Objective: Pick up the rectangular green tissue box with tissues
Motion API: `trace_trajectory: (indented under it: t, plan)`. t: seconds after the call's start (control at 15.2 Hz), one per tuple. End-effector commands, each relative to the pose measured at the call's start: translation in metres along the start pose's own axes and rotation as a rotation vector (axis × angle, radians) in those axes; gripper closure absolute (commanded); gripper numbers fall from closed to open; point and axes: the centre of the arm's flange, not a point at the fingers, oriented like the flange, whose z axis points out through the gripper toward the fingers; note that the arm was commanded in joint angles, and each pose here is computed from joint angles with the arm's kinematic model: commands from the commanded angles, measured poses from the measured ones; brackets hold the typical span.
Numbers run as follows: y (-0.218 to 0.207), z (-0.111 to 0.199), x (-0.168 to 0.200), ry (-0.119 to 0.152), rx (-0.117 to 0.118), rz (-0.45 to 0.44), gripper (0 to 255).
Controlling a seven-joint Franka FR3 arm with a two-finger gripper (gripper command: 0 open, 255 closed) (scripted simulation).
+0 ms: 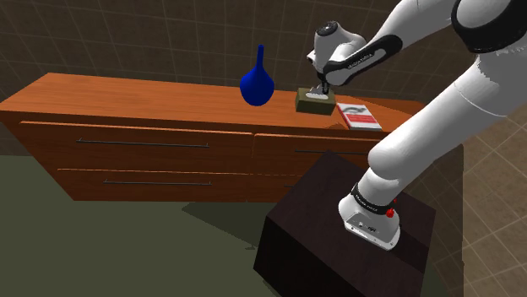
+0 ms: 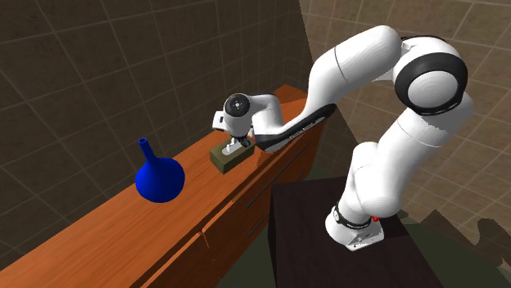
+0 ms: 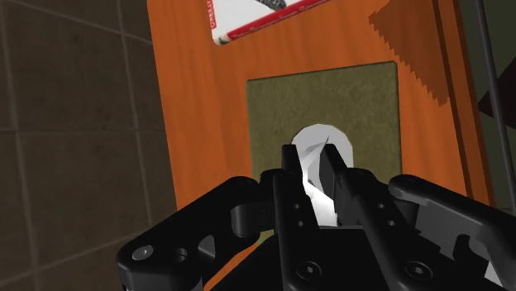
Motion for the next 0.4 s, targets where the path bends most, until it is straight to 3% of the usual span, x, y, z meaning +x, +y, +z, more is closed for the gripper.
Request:
trace_trajectory:
  t: [0.0, 0.33]
  plan:
    - [0.005, -0.009, -0.003, 0.000, 0.000, 0.000, 255]
    - [0.013, -0.023, -0.007, 0.000, 0.000, 0.000, 255]
